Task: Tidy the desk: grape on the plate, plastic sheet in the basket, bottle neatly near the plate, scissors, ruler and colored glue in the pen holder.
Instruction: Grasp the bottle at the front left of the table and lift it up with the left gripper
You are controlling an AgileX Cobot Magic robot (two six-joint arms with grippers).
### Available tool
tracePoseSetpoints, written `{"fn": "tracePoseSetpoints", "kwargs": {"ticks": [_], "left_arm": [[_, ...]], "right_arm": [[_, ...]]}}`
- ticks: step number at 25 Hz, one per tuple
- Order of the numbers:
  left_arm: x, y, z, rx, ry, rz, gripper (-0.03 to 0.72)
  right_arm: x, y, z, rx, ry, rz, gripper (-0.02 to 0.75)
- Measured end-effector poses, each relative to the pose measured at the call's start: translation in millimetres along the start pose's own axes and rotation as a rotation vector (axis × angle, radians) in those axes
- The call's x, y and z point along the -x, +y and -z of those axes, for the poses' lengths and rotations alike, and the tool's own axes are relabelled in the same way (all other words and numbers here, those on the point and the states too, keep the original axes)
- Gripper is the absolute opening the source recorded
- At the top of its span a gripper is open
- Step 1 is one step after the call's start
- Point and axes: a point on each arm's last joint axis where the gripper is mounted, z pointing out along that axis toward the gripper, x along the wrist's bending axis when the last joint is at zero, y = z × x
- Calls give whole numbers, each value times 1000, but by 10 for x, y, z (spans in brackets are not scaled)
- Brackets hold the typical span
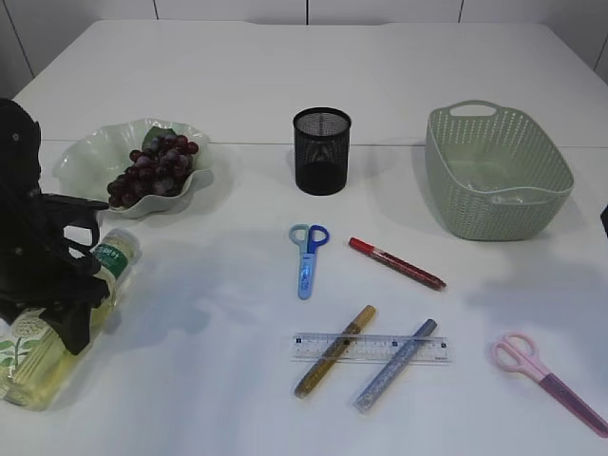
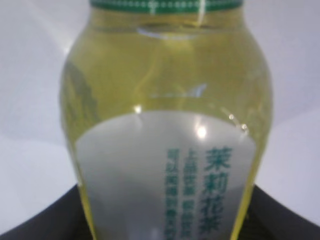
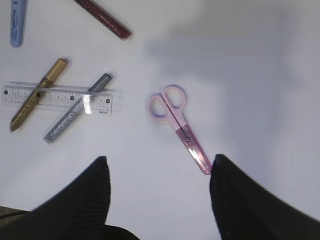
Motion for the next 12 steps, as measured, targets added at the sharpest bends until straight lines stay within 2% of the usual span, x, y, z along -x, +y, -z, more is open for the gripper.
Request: {"fn": "tracePoseSetpoints", "kwargs": {"ticks": [6,12], "left_arm": [[3,-71,58,61,0,1,421],[24,-374,267,245,-11,16,418]], "right_arm": [[0,0,0,0,0,0,493],[0,2,0,2,0,0,493]]}}
